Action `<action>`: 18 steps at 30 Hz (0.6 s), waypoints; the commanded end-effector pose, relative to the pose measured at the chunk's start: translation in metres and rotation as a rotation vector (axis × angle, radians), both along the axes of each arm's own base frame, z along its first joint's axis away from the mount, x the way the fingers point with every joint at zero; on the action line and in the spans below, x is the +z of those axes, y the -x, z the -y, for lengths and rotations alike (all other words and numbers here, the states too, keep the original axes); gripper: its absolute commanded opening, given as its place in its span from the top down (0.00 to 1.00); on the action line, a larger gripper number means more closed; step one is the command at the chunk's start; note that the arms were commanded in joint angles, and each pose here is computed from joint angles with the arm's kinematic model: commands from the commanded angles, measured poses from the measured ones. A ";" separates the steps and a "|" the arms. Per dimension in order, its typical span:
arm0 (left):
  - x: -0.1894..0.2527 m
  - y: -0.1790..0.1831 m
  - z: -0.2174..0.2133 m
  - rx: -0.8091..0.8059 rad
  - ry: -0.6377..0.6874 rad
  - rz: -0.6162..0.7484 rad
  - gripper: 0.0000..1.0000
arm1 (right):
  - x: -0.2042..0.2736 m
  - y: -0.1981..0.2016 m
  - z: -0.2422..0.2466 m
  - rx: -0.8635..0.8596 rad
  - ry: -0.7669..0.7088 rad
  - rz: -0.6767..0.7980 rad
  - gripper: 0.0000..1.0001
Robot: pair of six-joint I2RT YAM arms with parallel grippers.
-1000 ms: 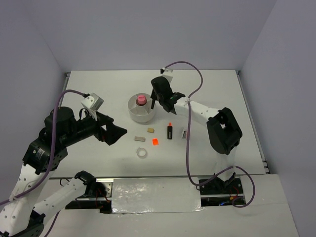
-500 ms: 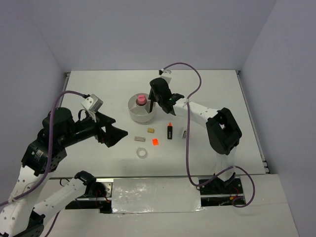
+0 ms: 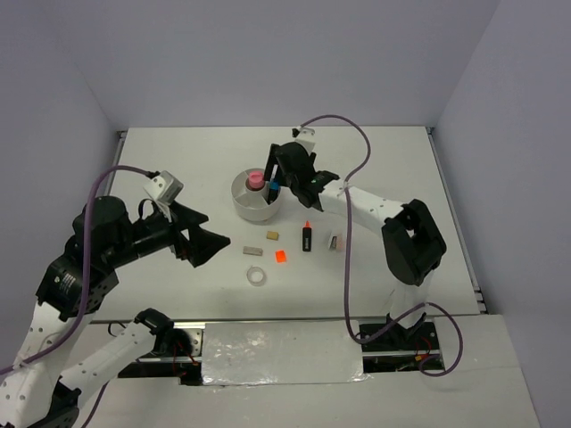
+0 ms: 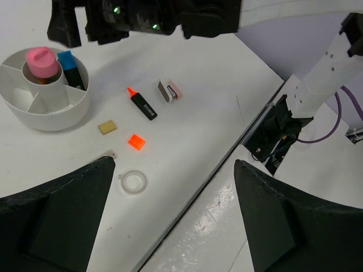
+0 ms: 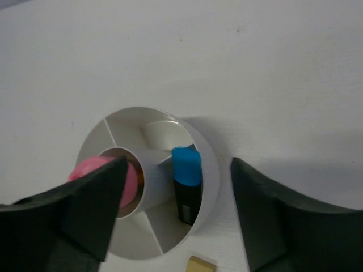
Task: Sort the stationery into containers
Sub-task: Place the pen in the storage box, then pick up the pen from the center of the board.
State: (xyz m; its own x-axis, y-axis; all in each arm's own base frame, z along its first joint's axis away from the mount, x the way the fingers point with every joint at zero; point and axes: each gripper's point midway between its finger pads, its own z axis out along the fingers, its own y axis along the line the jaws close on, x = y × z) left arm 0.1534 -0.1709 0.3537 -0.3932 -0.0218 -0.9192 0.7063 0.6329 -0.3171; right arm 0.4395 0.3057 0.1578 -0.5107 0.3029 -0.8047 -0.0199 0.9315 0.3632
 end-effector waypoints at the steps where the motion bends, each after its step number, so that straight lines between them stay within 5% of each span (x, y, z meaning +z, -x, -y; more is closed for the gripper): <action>1: 0.011 -0.016 0.003 0.052 0.037 -0.009 0.01 | 0.097 0.006 0.011 -0.010 -0.053 0.164 0.13; 2: 0.007 -0.022 0.001 0.084 0.028 -0.030 0.01 | 0.114 0.009 0.021 -0.023 -0.023 0.174 0.01; 9: -0.026 -0.064 -0.014 0.336 -0.011 -0.190 0.01 | 0.116 0.044 0.078 -0.094 0.175 0.093 0.00; 13: -0.051 -0.082 -0.029 0.518 -0.018 -0.298 0.01 | 0.090 0.086 0.084 0.051 0.110 0.056 0.01; 18: -0.093 -0.091 -0.039 0.674 -0.041 -0.453 0.00 | 0.010 0.118 0.094 0.070 0.144 -0.234 0.13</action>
